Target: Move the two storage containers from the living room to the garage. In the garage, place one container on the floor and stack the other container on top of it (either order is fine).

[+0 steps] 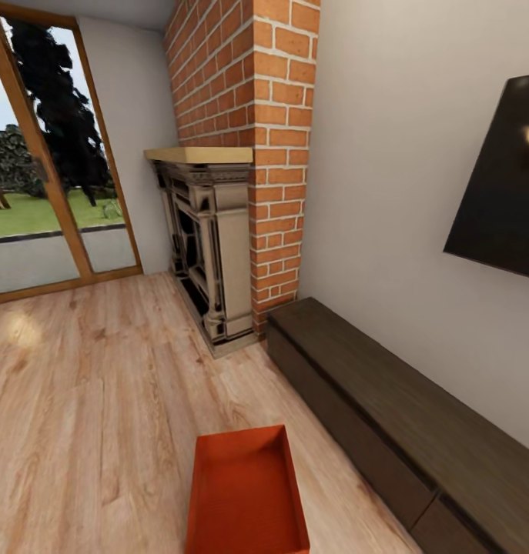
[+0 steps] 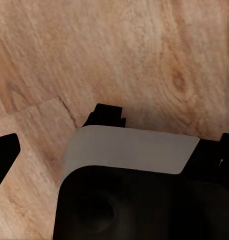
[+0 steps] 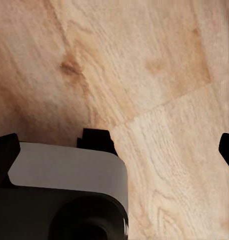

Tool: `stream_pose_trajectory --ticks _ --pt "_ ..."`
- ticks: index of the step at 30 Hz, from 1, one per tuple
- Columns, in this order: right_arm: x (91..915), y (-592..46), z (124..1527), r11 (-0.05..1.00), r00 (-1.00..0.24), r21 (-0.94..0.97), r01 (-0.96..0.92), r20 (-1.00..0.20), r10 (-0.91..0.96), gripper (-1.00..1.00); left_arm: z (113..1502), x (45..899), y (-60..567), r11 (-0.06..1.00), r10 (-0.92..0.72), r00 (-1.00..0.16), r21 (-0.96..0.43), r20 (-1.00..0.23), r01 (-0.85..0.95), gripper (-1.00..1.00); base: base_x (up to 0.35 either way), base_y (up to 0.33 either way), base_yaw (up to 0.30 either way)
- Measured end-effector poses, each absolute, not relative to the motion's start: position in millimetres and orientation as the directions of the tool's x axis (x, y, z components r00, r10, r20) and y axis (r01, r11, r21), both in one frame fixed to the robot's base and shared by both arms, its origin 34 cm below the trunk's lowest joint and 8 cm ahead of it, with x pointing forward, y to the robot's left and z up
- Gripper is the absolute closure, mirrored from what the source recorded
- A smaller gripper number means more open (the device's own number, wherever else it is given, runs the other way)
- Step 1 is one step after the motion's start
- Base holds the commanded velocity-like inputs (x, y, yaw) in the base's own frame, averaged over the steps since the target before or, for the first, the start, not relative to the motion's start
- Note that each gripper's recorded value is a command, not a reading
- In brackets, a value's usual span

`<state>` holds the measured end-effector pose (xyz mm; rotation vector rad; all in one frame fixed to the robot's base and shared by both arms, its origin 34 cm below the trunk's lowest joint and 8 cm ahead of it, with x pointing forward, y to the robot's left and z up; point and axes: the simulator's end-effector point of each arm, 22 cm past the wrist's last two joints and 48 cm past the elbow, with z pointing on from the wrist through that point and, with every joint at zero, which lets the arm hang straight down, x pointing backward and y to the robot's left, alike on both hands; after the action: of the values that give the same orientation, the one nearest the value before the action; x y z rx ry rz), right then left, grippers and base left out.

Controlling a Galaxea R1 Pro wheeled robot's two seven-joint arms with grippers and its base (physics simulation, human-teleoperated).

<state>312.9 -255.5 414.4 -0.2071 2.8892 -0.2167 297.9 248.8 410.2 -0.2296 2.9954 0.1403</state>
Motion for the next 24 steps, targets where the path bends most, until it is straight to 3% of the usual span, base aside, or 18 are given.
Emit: stream_pose_trajectory --ticks 13,24 --pt "314.1 -253.8 414.6 0.979 -0.961 -0.162 -0.120 -0.229 -0.156 -1.00 410.0 297.3 252.1 0.979 -0.176 -0.974 0.082 -0.139 -0.189 -1.00 0.224 -0.085 0.007" --pt "313.7 -254.8 414.4 0.979 -0.962 -0.164 -0.122 -0.225 -0.157 -1.00 410.0 297.4 252.2 0.979 -0.176 -0.974 0.082 -0.140 -0.189 -1.00 0.008 -0.001 0.237"
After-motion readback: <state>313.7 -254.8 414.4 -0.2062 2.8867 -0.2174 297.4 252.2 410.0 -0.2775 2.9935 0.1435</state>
